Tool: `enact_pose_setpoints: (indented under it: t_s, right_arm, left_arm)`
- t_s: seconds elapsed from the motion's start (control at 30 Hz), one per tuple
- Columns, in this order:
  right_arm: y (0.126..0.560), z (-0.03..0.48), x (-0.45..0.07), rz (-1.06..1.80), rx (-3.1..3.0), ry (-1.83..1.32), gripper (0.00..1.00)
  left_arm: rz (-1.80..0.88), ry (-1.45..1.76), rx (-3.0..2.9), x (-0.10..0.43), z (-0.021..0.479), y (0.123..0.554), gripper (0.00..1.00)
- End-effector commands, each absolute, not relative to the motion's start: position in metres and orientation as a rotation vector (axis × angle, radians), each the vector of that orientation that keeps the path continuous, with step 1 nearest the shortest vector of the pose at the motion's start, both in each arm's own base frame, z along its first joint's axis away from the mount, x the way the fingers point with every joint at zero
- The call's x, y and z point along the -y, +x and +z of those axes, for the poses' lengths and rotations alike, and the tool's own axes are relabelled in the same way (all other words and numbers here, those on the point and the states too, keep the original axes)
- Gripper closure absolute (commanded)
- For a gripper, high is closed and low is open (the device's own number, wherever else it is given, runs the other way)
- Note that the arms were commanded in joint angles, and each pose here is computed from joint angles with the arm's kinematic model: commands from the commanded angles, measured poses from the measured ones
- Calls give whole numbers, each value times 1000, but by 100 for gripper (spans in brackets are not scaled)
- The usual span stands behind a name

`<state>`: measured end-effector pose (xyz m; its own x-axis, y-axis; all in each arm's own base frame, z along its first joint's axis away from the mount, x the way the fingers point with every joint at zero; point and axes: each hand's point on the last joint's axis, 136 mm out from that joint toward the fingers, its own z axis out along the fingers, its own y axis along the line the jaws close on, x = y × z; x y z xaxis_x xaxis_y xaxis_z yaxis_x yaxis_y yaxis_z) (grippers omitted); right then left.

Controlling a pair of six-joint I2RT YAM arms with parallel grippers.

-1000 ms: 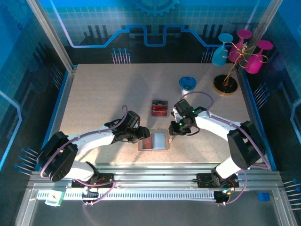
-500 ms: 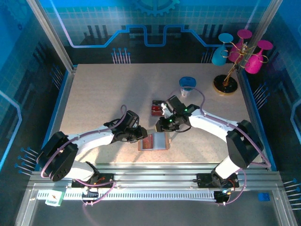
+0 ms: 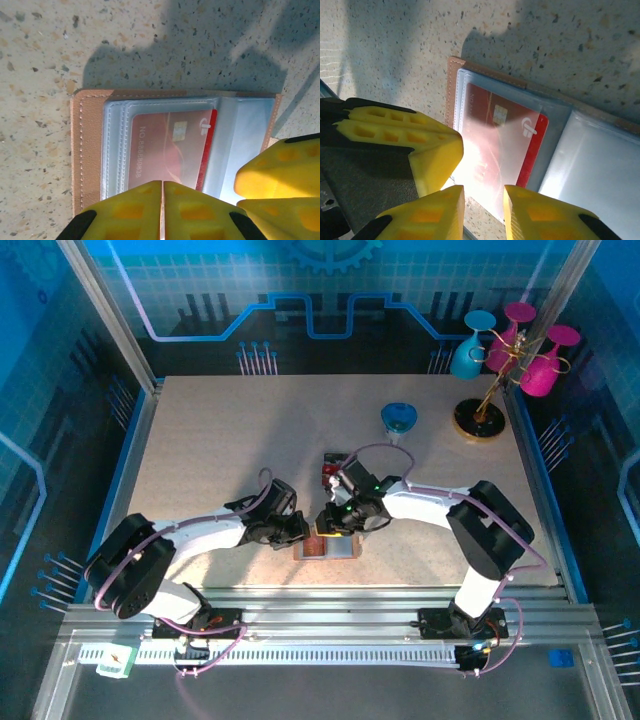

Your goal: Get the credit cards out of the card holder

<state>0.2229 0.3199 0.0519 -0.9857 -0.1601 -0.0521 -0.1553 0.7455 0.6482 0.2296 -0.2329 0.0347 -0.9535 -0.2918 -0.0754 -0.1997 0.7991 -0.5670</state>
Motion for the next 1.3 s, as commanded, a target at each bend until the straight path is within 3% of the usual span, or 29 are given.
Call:
enact_pose_setpoints:
  t_s: [0.0,0.67,1.27]
  right_arm:
    - [214,44,-326,-1099,2885,257,73]
    - [205,21,-319,-994,2881,256,71]
    - [211,37,-313,-983,2942,278,69]
  left_arm:
    - [-864,-372,-2856,230,28,224,91]
    - [-818,-402,-2873,222,21,218,91]
    - [-775,-390,-2878,217,22,218,91]
